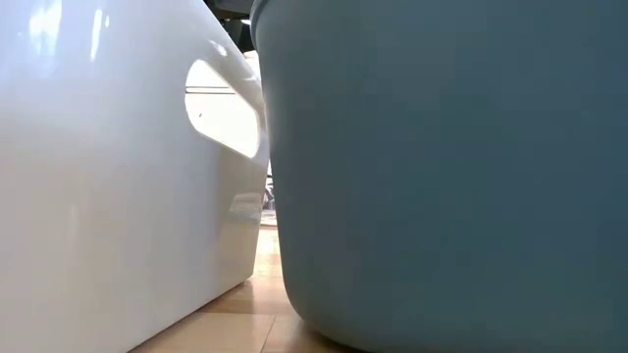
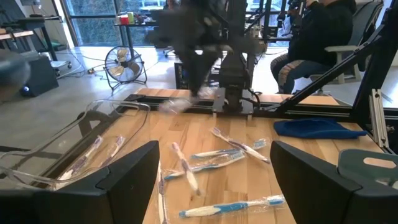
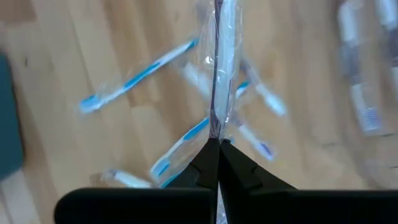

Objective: Pick & Place Toothbrushes
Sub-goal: Put the purple toothbrush into the right transparent bin

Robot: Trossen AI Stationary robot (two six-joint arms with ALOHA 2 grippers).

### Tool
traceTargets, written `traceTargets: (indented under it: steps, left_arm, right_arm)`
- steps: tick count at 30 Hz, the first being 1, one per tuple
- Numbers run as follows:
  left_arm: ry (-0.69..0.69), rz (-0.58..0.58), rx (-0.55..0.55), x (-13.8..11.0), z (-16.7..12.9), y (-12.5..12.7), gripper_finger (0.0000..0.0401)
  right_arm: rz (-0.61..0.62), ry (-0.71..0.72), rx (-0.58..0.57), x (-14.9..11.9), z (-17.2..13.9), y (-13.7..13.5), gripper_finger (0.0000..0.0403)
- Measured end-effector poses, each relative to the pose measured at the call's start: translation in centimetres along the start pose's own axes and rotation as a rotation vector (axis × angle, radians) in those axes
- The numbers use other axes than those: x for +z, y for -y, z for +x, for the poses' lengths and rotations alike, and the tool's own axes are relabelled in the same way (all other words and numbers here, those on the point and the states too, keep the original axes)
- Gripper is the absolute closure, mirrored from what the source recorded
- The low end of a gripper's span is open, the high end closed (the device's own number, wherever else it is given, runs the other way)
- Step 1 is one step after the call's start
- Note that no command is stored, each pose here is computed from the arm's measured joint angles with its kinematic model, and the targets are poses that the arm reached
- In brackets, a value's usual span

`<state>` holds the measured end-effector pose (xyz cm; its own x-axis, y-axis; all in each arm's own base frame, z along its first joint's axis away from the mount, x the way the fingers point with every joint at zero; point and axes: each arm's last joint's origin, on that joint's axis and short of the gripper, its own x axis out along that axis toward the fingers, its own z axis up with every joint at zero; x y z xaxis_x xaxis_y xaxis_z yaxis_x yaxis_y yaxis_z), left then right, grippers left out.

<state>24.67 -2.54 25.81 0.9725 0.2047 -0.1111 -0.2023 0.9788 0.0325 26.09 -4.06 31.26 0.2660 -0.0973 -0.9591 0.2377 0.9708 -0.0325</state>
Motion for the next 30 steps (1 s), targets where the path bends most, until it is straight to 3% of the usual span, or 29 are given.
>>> traceTargets:
  steps: [9,24,30]
  left_arm:
    - [-0.001,0.002,0.0,0.0,0.0,0.0,0.01]
    - [-0.008,0.002,0.026,-0.1,0.2,-0.7,0.01]
    - [-0.06,0.013,0.073,-0.6,0.5,-1.8,0.01]
  right_arm:
    - [0.0,0.03,-0.037,0.7,-1.2,3.7,0.0403]
    - [-0.184,-0.147,-0.063,7.4,4.7,14.0,0.0403]
    - [-0.21,-0.182,-0.056,8.4,7.1,17.2,0.0403]
